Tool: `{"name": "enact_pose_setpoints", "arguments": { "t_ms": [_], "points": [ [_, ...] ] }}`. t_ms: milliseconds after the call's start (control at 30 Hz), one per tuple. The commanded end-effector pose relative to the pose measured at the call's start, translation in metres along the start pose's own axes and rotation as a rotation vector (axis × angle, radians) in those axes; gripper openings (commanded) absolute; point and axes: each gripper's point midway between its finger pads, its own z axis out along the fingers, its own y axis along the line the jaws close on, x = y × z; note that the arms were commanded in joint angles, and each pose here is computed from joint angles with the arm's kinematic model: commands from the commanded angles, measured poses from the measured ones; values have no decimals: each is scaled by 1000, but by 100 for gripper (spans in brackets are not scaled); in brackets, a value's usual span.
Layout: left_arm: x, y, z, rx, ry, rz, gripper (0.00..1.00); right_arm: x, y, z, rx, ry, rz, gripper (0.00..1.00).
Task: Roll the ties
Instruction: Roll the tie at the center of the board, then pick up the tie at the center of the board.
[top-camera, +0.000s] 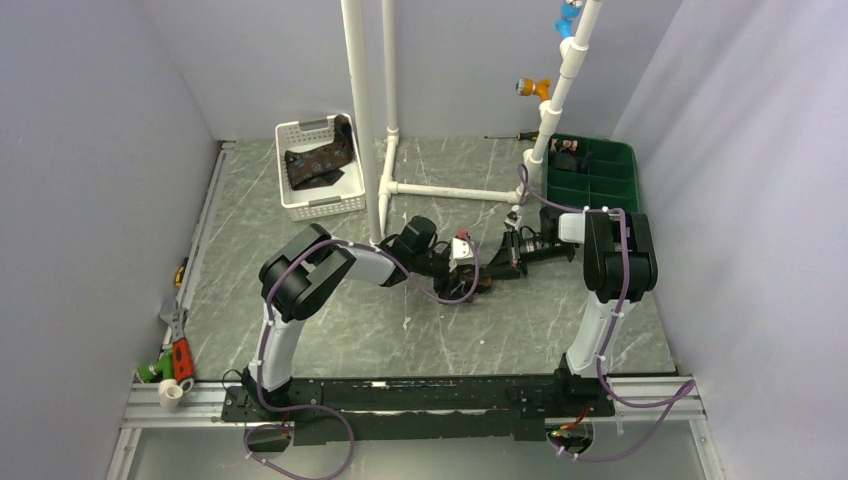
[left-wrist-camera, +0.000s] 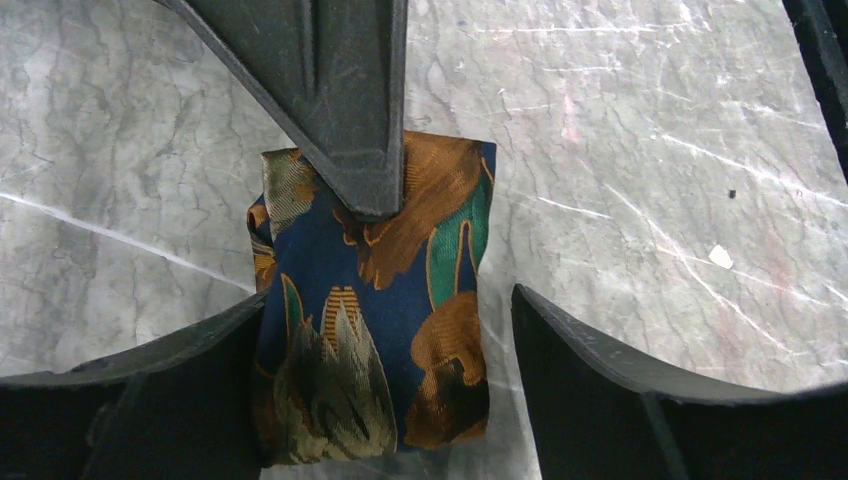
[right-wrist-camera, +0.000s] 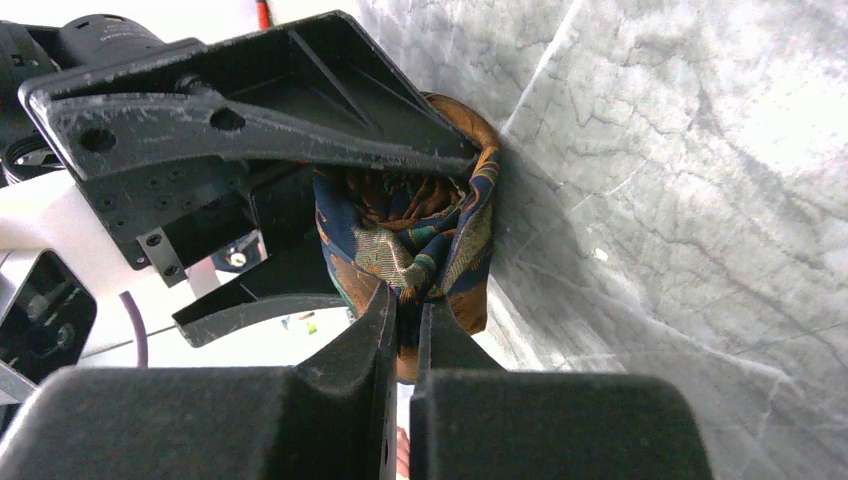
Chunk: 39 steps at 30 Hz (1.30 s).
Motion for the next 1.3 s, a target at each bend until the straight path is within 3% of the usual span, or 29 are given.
{"name": "enact_pose_setpoints", "arguments": {
  "t_ms": [0, 67, 333, 667, 1000, 1267],
  "points": [
    [-7, 3, -15, -62, 12, -31, 94, 4, -3, -6, 103, 6, -49, 0],
    [-17, 6, -21, -86, -4, -5, 99, 4, 1, -9, 106, 10, -62, 0],
    [-45, 1, -59, -180, -34, 192, 99, 11, 18, -20, 116, 13, -122, 0],
    [-56, -27, -105, -218, 38, 160, 99, 17, 48, -59, 280, 24, -281, 0],
    [-46, -43, -133, -258, 105, 128, 99, -9, 55, -207, 608, -167, -217, 0],
    [-47, -46, -138, -272, 97, 100, 99, -114, 55, -296, 808, -458, -215, 0]
  ]
}}
